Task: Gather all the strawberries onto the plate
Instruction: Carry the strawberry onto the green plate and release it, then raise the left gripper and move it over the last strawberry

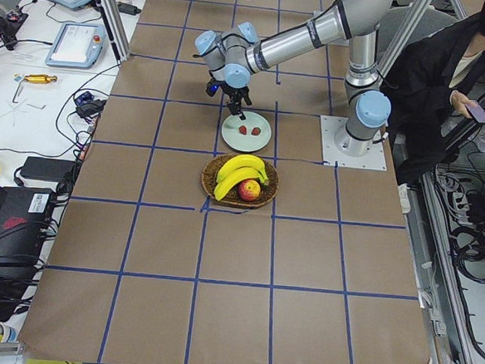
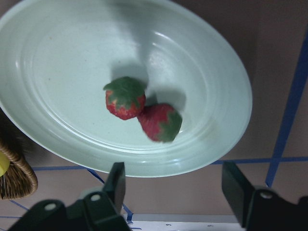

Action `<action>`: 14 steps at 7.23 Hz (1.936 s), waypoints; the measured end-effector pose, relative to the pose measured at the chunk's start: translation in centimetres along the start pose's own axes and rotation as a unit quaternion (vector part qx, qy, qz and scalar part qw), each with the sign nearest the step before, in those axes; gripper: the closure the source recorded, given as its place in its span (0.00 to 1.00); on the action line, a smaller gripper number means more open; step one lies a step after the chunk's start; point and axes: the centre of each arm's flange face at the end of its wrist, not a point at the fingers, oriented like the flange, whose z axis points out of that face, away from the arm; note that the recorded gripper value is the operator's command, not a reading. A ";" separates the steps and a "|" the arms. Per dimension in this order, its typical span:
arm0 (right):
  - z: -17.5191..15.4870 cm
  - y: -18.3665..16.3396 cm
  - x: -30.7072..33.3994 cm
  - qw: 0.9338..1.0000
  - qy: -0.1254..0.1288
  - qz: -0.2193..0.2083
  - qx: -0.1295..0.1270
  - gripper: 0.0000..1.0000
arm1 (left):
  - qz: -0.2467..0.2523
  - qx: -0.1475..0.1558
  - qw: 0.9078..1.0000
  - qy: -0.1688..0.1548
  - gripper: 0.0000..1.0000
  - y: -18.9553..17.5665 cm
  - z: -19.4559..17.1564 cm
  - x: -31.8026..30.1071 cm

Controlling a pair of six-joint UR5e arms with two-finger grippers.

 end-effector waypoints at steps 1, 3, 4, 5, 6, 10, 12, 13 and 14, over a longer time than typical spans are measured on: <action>0.0 0.0 0.1 1.000 0.002 0.000 0.001 0.00 | -0.009 0.022 0.999 0.023 0.00 -0.2 -1.6 0.6; -0.4 0.0 0.3 1.000 0.011 0.002 0.005 0.00 | -0.053 0.067 0.994 0.068 0.00 -0.9 -3.8 3.5; -0.7 -0.1 0.5 1.000 0.014 0.003 0.011 0.00 | -0.078 0.095 0.988 0.090 0.00 -1.6 -4.6 5.9; -0.8 -0.1 0.6 1.000 0.016 0.004 0.014 0.00 | -0.098 0.112 0.982 0.117 0.00 -2.0 -5.0 8.2; -0.9 -0.1 1.0 1.000 0.019 0.006 0.015 0.00 | -0.113 0.113 0.977 0.139 0.00 -2.3 -4.9 10.4; -0.9 0.1 3.4 0.999 0.018 0.027 0.011 0.00 | -0.137 0.081 0.971 0.180 0.00 -3.6 -2.6 17.3; -0.8 0.1 3.5 0.999 0.018 0.029 0.011 0.00 | -0.151 0.066 0.965 0.205 0.00 -4.5 -1.3 19.7; -0.7 0.1 3.5 0.999 0.017 0.029 0.010 0.00 | -0.155 0.057 0.964 0.209 0.05 -4.9 -0.5 20.5; -0.7 0.1 3.5 0.999 0.017 0.029 0.010 0.00 | -0.156 0.049 0.964 0.208 0.13 -5.4 0.3 20.9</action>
